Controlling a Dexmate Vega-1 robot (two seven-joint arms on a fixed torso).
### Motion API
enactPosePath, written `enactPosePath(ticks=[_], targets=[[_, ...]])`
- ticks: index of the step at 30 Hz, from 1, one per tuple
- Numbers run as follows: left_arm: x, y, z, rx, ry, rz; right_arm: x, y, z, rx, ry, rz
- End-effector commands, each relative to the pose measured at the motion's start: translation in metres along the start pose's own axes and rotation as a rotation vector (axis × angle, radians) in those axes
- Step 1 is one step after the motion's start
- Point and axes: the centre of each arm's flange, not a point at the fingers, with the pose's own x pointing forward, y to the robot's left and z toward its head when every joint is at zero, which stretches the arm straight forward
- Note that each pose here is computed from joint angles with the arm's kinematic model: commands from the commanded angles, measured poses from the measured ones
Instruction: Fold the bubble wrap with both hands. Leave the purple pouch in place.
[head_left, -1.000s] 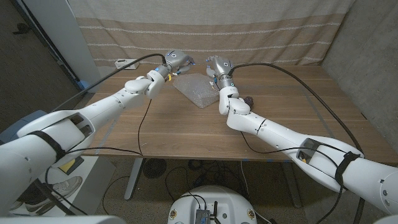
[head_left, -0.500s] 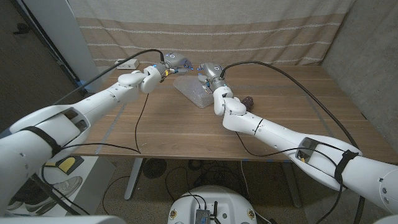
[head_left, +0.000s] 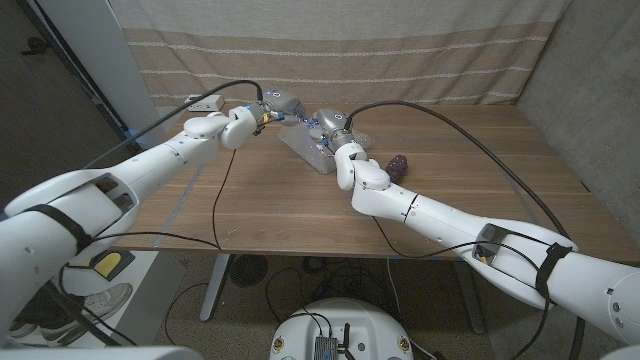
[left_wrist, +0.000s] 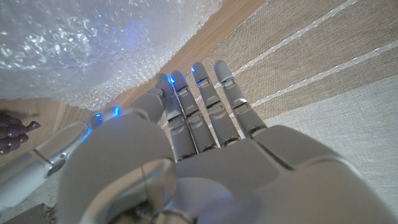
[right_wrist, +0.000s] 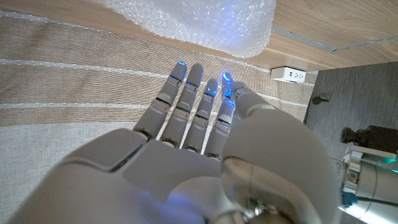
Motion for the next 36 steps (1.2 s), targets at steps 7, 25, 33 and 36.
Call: enactPosePath(ticks=[7,25,33,36], targets=[[0.0,-0.017,0.003,0.04,-0.012,-0.114,0.001,0.017,0.015,0.006,-0.053,0.07],[0.012,-0.035,0.009,0.149,-0.001,-0.19,0.01,0.03,0.014,0.008,-0.058,0.167],[0.016,-0.044,0.009,0.141,0.0,-0.231,0.013,0.036,0.008,-0.013,-0.02,0.219],[0.018,-0.045,0.008,0.146,0.001,-0.241,0.016,0.038,0.006,-0.005,-0.014,0.241]])
